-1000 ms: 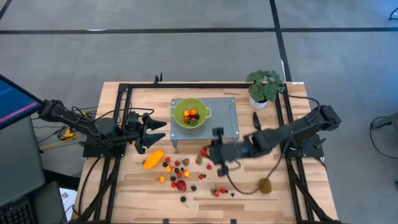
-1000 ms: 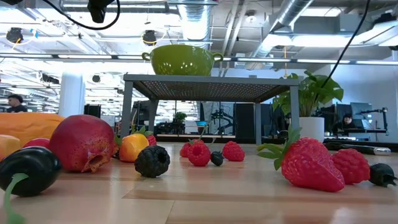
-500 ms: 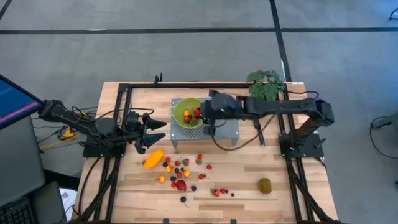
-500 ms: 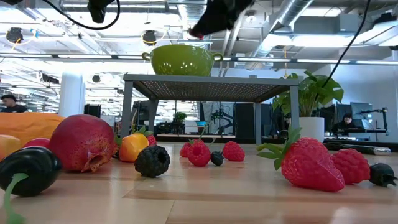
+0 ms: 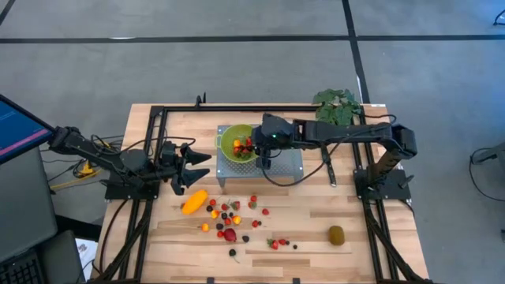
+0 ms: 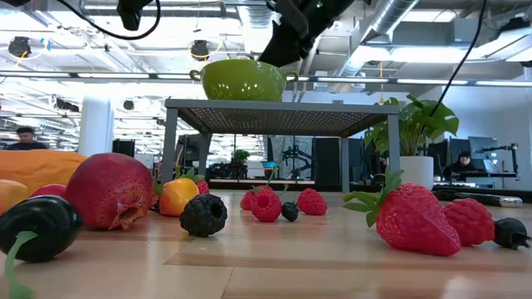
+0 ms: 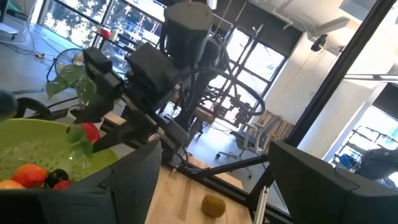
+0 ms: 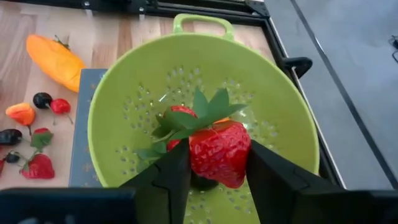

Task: Pick & Place Fruit
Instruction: Put the strawberry into the green strainer bowl on the shelf, then put the red raspberry into the green strainer bowl on the shelf

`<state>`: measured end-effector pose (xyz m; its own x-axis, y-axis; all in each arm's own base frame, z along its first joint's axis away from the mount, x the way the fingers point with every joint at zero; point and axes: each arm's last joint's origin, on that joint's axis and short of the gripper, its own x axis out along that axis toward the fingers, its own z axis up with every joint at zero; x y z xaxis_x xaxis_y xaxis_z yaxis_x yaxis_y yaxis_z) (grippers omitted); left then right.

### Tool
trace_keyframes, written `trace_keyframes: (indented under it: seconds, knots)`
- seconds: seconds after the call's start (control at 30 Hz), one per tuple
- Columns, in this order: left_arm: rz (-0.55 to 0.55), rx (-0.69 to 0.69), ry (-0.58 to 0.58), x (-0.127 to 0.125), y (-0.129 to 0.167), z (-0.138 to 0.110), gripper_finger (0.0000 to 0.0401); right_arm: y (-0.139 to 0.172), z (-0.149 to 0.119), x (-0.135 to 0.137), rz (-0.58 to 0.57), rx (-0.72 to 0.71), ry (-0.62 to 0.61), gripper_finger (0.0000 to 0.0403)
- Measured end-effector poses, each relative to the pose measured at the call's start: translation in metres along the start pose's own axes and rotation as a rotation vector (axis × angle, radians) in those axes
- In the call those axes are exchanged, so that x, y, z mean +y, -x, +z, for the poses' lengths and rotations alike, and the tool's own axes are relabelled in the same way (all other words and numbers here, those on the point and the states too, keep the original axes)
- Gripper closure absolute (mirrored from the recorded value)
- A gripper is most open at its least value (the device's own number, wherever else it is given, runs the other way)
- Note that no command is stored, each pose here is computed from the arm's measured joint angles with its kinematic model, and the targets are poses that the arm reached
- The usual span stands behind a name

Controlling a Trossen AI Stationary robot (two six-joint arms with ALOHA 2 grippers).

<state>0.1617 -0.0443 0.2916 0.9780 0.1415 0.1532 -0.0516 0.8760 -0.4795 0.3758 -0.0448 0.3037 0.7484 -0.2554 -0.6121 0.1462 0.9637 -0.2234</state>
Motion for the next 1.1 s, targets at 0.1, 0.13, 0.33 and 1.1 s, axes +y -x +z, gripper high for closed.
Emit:
trace_keyframes:
  seconds: [0.1,0.13,0.33,1.1]
  knots:
    - [0.0,0.001,0.0,0.0,0.0,0.0,0.011,0.0,-0.001,0.0,0.001,0.007,0.001,0.0257]
    - [0.0,0.001,0.0,0.0,0.0,0.0,0.011,0.0,-0.001,0.0,0.001,0.009,0.002,0.0254]
    - [0.0,0.001,0.0,0.0,0.0,0.0,0.011,0.001,0.0,0.0,-0.001,-0.001,-0.001,0.0223]
    - [0.0,0.001,0.0,0.0,0.0,0.0,0.011,0.078,0.039,0.057,0.164,0.138,0.055,0.0171]
